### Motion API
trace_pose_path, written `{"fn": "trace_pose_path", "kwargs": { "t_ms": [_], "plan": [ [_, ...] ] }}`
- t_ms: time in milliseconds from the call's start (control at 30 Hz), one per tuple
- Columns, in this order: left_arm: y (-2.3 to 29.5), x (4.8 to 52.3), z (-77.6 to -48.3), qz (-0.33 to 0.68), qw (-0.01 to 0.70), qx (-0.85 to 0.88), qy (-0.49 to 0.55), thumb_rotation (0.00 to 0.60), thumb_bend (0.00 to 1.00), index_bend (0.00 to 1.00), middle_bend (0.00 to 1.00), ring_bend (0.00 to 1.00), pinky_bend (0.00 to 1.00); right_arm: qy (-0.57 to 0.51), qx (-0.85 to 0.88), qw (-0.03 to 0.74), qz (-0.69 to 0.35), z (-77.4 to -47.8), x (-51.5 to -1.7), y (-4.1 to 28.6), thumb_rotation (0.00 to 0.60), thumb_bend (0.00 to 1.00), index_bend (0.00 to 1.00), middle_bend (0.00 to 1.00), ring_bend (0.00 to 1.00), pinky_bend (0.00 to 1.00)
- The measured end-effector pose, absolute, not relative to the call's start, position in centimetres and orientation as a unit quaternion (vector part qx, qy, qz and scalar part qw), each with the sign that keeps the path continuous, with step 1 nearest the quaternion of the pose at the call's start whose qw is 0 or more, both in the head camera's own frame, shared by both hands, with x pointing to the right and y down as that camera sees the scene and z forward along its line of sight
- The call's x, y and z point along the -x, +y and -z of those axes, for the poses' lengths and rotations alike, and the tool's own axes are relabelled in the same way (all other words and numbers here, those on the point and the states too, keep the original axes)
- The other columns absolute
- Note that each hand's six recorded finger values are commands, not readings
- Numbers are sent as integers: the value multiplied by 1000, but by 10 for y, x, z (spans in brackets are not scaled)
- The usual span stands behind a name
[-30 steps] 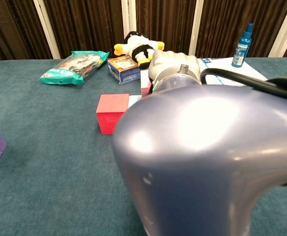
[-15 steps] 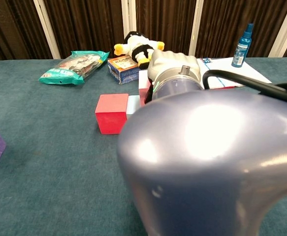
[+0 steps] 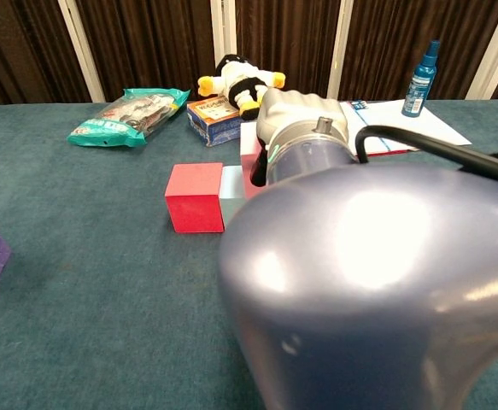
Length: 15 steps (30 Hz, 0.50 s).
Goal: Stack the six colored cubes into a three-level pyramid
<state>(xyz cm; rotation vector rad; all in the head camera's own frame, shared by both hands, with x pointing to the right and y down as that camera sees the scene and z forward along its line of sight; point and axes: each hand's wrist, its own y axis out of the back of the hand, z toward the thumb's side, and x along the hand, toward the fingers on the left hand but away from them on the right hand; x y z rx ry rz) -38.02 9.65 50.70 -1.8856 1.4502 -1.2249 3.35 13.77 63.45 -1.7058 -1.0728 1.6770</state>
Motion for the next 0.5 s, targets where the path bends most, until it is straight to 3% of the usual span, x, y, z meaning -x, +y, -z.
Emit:
{"fn": "trace_pose_path", "kwargs": {
  "t_ms": [500],
  "plan": [
    [96, 381, -507, 445, 232, 685, 528, 600, 48, 0, 47, 0, 0, -397, 634, 259, -610, -633, -35, 139, 600, 475, 0, 66, 0, 0]
  ]
}}
